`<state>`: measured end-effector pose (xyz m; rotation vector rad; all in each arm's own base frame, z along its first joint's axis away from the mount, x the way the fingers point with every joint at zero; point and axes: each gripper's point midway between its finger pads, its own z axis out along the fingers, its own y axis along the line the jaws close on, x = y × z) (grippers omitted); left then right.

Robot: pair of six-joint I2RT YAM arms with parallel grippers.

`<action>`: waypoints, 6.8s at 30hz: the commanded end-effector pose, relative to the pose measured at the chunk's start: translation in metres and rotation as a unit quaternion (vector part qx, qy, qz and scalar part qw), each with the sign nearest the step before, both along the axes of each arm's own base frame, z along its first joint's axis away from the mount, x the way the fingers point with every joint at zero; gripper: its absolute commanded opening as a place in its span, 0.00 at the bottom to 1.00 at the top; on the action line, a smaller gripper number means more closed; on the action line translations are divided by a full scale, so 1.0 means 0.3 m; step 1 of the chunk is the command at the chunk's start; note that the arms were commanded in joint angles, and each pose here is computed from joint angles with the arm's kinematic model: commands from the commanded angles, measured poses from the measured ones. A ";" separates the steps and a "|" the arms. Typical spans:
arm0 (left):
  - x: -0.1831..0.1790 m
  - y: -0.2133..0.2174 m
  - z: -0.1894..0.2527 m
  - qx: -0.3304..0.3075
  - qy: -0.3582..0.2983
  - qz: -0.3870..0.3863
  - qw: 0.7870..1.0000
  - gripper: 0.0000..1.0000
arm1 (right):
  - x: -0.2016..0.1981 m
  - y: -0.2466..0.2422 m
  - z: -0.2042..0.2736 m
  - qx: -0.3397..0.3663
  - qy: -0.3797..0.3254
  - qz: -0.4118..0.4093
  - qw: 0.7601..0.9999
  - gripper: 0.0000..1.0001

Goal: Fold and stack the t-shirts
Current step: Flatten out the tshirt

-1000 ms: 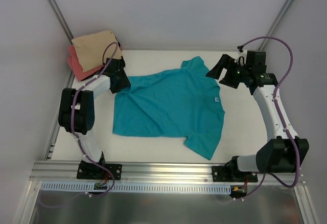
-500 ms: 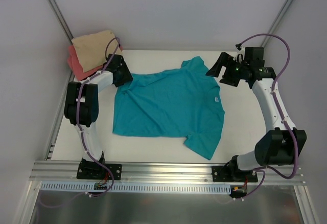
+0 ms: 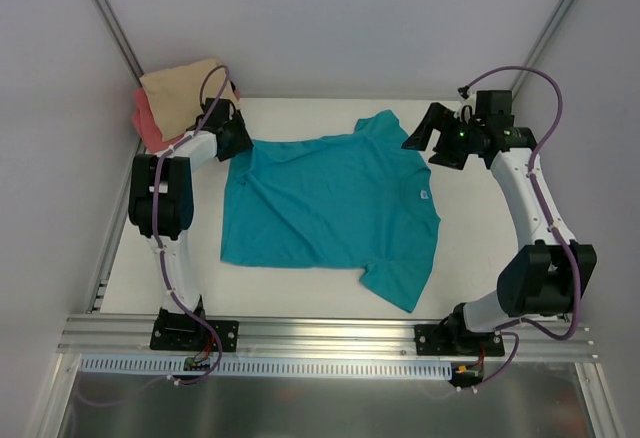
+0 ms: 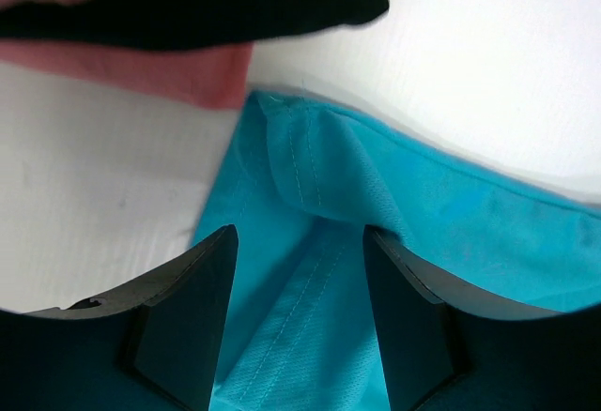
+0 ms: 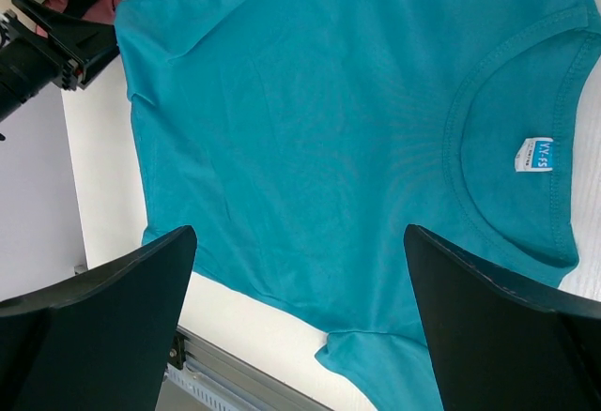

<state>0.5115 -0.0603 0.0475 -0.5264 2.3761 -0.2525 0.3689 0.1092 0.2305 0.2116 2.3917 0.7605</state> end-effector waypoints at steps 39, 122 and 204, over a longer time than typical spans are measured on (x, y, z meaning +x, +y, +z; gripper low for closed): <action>-0.161 0.003 0.953 -0.034 -0.201 -0.019 0.979 0.63 | 0.123 0.030 -0.663 -0.026 0.242 -0.032 0.969 0.99; -0.126 -0.071 0.865 -0.071 -0.167 -0.065 0.981 0.65 | 0.116 -0.172 -0.663 -0.111 0.297 -0.072 0.946 0.99; -0.170 -0.560 0.354 -0.277 0.048 -0.196 0.939 0.99 | 0.448 -0.248 -0.477 0.051 0.179 -0.106 0.977 1.00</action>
